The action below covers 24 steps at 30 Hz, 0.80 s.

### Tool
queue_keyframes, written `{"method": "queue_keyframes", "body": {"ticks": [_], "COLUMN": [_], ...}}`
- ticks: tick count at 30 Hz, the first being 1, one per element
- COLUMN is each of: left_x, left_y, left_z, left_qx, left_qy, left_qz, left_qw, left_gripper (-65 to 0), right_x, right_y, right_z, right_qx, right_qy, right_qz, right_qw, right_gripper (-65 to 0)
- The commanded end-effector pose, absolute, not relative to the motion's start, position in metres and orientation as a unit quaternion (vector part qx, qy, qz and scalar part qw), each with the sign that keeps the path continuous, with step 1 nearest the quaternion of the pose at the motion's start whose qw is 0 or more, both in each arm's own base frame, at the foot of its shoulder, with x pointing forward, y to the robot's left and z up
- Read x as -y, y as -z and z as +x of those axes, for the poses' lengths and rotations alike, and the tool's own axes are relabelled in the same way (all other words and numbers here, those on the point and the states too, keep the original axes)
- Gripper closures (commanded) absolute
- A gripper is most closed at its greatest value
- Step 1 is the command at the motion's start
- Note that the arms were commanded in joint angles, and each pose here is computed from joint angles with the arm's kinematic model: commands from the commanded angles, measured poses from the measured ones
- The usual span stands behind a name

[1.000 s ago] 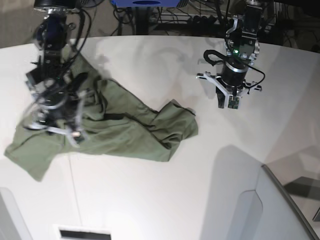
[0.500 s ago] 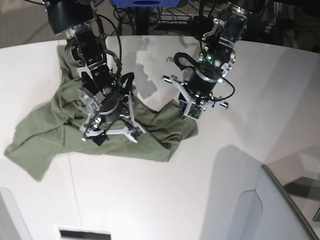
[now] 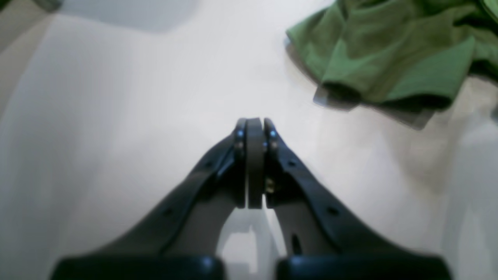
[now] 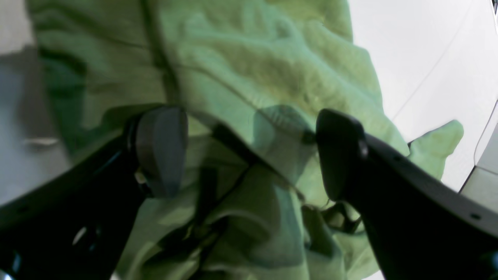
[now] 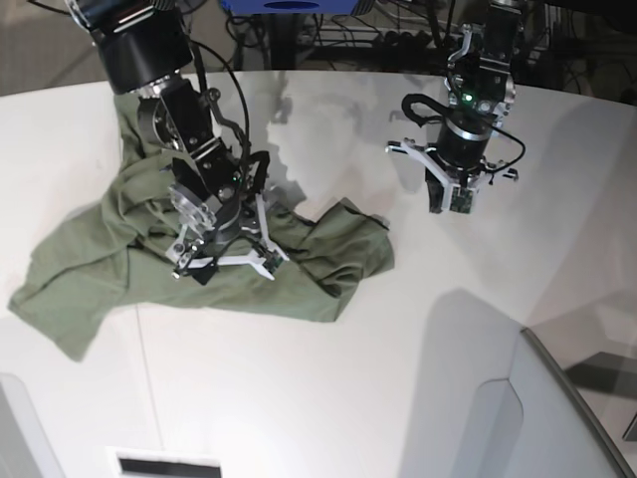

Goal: Layout the t-shirt on the table in an organized manner, then fold the t-shirt properly
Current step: 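Release the shirt and regrasp a fold of it with the right gripper, then grasp the shirt with both grippers and lift it off the table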

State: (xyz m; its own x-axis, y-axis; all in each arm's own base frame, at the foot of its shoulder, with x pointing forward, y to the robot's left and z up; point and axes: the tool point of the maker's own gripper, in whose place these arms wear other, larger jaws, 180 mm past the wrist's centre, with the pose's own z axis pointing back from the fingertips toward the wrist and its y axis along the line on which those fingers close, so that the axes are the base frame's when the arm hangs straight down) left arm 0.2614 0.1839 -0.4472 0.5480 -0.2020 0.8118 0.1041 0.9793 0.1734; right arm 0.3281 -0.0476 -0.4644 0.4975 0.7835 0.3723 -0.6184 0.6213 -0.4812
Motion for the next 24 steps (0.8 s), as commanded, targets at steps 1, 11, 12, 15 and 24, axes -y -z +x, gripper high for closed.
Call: {"method": "queue_keyframes", "body": {"ticks": [1, 11, 12, 15, 24], "left_x": [-0.199, -0.227, -0.227, -0.227, -0.223], "left_y": [0.437, 0.434, 0.435, 0.435, 0.436], "left_z": [0.265, 0.26, 0.259, 0.259, 0.259], "left_qx": [0.482, 0.48, 0.479, 0.479, 0.478], "left_qy": [0.078, 0.054, 0.054, 0.054, 0.056], "left_qz": [0.071, 0.097, 0.097, 0.097, 0.094], "left_qw": [0.87, 0.87, 0.871, 0.871, 0.871], "left_gripper": [0.0, 0.0, 0.0, 0.0, 0.0], "right_x": [0.047, 0.06, 0.06, 0.06, 0.051], "right_y": [0.452, 0.461, 0.463, 0.463, 0.426], "right_z": [0.345, 0.356, 0.355, 0.355, 0.365], "right_qx": [0.311, 0.306, 0.304, 0.303, 0.351], "right_qy": [-0.401, -0.384, -0.385, -0.385, -0.369], "right_qz": [-0.153, -0.172, -0.172, -0.172, -0.175], "right_qw": [0.848, 0.854, 0.854, 0.855, 0.843], "right_gripper": [-48.6, -20.9, -15.9, -5.9, 0.0]}}
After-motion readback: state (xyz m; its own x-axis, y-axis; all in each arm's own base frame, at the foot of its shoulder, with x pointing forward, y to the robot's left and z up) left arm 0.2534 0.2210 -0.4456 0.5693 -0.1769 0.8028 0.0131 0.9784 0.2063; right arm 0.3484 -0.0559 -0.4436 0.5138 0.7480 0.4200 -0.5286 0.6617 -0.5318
